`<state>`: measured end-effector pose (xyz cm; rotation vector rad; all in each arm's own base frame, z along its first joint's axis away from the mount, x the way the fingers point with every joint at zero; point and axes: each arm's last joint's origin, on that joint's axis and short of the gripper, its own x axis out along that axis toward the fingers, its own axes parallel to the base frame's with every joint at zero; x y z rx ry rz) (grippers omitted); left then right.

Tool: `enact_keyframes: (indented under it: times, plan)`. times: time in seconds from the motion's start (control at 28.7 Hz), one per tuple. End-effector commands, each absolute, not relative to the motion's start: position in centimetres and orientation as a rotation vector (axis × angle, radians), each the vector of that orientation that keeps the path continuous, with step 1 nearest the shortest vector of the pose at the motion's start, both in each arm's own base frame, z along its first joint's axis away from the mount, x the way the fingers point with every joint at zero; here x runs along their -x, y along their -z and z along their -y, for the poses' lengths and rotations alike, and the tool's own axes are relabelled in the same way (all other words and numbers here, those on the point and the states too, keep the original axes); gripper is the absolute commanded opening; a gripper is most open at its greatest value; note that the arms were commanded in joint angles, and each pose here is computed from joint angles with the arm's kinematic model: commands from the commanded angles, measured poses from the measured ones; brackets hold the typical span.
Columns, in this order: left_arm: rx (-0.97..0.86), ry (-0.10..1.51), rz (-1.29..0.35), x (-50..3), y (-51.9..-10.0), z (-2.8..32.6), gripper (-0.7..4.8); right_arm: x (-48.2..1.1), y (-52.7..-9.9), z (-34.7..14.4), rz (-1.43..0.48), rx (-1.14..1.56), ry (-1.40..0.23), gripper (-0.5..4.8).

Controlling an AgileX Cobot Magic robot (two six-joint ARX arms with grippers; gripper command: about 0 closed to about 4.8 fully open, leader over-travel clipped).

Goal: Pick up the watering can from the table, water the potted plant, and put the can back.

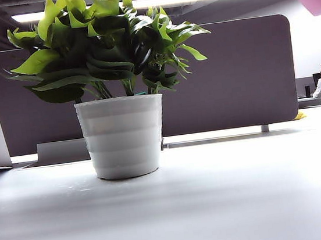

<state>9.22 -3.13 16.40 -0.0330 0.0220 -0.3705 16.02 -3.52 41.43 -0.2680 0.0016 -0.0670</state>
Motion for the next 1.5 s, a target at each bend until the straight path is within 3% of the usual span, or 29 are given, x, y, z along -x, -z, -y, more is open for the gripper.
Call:
enact_keyframes:
  times: [0.03, 0.38, 0.66, 1.5]
  plan:
    - [0.033, 0.374, -0.015, -9.2, -16.5, 3.1, -0.05, -16.0, -40.5, 4.7, 0.082, 0.155, 0.031, 0.74]
    - [0.033, 0.374, -0.015, -9.2, -16.5, 3.1, -0.05, -17.5, -32.2, 6.3, 0.197, 0.06, 0.0, 0.73]
    - [0.033, 0.374, -0.015, -9.2, -16.5, 3.1, -0.05, -19.2, -26.9, 7.0, 0.165, 0.035, 0.007, 0.74]
    - [0.033, 0.374, -0.015, -9.2, -16.5, 3.1, -0.05, -24.1, -20.6, 9.1, 0.083, 0.04, 0.014, 0.74]
